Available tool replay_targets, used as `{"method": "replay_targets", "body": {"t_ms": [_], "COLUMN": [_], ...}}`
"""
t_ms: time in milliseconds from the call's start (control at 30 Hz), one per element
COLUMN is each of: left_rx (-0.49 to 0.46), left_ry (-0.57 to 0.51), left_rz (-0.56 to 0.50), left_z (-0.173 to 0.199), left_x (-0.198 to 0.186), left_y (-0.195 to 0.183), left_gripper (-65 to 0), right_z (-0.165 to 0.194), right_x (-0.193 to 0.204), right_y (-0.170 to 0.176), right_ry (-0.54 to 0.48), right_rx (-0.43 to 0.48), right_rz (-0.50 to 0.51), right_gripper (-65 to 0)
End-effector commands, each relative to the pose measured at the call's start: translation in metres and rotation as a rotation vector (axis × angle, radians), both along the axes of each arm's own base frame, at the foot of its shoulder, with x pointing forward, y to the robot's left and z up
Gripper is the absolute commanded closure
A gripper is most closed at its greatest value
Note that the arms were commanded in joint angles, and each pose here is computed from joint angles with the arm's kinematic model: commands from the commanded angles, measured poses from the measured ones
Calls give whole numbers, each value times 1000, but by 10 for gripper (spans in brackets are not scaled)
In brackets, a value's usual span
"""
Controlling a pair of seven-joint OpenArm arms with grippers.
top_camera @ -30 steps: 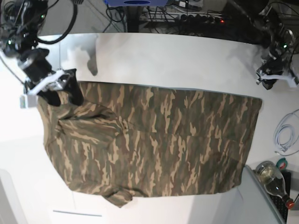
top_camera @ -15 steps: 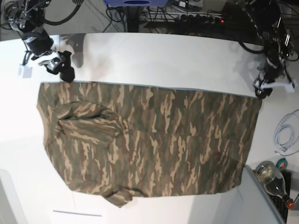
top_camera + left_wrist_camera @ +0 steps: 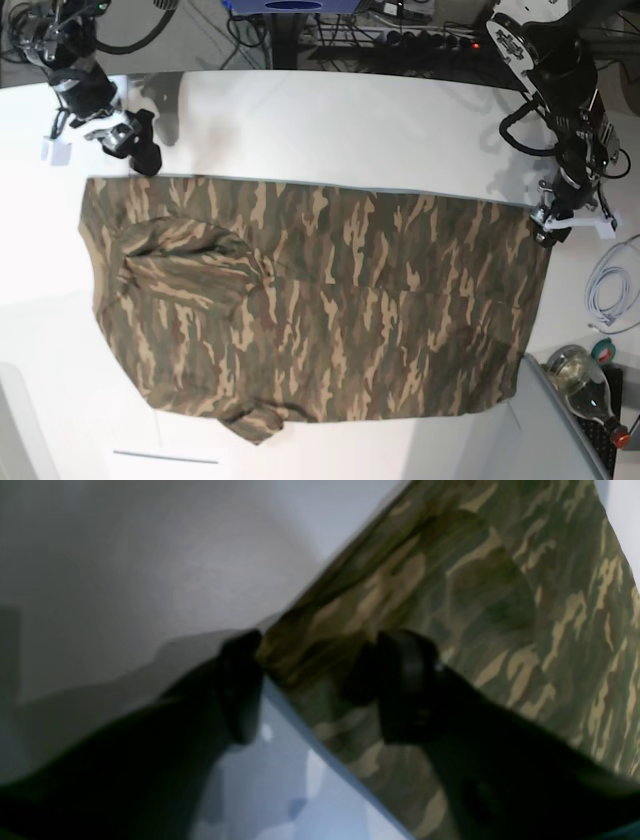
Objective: Layout the t-shirt on the table in an organized manner, then fold the t-shirt properly
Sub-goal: 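Regrasp the shirt edge with both grippers and drag it away from the hem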
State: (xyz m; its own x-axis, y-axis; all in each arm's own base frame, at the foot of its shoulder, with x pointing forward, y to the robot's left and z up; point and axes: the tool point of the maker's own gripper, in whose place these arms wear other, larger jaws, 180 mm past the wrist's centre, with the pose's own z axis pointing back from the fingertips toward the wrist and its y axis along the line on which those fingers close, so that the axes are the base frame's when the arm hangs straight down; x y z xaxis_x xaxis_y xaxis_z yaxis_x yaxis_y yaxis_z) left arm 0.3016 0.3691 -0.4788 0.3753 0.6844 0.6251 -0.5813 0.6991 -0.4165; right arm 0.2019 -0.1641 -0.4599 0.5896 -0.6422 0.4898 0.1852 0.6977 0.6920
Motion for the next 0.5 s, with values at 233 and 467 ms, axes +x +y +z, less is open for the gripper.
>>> {"method": "replay_targets", "body": {"t_ms": [233,467], "left_rx": [-11,15], "left_ry": [37,38], "left_rz": [-20,-26], "left_z": [-4,0], "left_x": [-3,-9], "left_y": [-2,2], "left_gripper": [-18,0], "right_z": [-22,-32], "right_x": [18,40], "right_y": [-34,-49], "right_ry": [11,25], "right_rx": [84,120], "right_rz": [-143,-155], "right_gripper": [-501,-386]}}
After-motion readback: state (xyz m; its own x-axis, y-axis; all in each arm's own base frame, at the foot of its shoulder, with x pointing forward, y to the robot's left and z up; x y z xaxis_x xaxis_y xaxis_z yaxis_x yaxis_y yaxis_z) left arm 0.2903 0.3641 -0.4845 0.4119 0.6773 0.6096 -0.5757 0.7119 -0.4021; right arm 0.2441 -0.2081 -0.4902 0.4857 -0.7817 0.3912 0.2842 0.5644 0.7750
